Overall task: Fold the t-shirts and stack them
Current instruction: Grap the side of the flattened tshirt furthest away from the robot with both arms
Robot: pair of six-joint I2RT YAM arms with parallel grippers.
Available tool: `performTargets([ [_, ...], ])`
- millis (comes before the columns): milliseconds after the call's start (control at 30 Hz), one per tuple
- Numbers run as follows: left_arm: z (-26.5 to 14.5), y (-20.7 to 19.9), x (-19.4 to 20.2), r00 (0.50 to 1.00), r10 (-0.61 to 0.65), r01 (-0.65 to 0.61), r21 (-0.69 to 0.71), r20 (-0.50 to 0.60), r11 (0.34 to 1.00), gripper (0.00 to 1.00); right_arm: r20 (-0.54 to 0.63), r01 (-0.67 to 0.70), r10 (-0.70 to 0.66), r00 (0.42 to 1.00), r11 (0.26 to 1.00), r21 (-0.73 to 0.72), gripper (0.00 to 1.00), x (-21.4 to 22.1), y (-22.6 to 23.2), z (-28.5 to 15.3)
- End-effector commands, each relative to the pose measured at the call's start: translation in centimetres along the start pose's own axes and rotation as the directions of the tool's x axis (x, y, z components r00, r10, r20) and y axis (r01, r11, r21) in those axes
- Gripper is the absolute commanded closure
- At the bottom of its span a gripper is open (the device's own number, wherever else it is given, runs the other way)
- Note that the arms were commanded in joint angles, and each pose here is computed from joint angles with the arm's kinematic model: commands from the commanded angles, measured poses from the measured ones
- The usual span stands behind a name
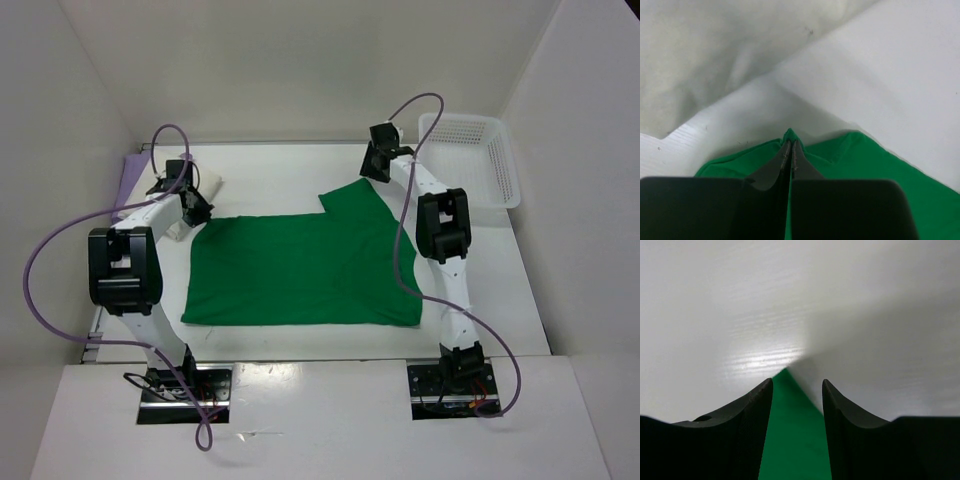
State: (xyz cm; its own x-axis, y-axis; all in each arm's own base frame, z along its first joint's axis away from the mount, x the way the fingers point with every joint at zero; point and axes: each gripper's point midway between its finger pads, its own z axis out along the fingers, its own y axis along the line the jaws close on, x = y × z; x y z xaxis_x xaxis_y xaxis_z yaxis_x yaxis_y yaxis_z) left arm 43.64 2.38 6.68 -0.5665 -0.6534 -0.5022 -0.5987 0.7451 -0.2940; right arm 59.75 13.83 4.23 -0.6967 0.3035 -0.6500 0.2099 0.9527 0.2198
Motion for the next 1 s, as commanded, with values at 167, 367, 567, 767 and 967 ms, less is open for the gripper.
performTargets([
  [167,-1.7,-1.6,0.0,0.999,0.035,-0.035,0.056,0.01,0.998,1.0,-0.017,0.062,-0.062,0.998,0.998,-0.01,0.52,0.0,1.3,1.4],
  [367,-1.4,-1.7,-0.1,0.999,0.045,-0.045,0.052,0.004,0.998,1.0,-0.034,0.062,-0.063,0.997,0.998,-0.034,0.75,0.3,1.8,1.9],
  [567,-0.7,-1.8,-0.1,0.999,0.046,-0.046,0.047,-0.003,0.998,1.0,-0.052,0.041,-0.044,0.998,0.997,-0.064,0.6,0.5,2.5,1.6],
  [767,-0.4,-1.8,0.2,0.999,0.047,-0.046,0.049,-0.016,0.998,1.0,-0.066,0.041,-0.046,0.997,0.997,-0.071,0.62,0.9,2.5,1.2],
  [967,-0.4,-2.2,-0.2,0.999,0.046,-0.045,0.054,-0.009,0.998,1.0,-0.064,0.037,-0.045,0.997,0.993,-0.109,0.98,0.4,3.3,0.8],
])
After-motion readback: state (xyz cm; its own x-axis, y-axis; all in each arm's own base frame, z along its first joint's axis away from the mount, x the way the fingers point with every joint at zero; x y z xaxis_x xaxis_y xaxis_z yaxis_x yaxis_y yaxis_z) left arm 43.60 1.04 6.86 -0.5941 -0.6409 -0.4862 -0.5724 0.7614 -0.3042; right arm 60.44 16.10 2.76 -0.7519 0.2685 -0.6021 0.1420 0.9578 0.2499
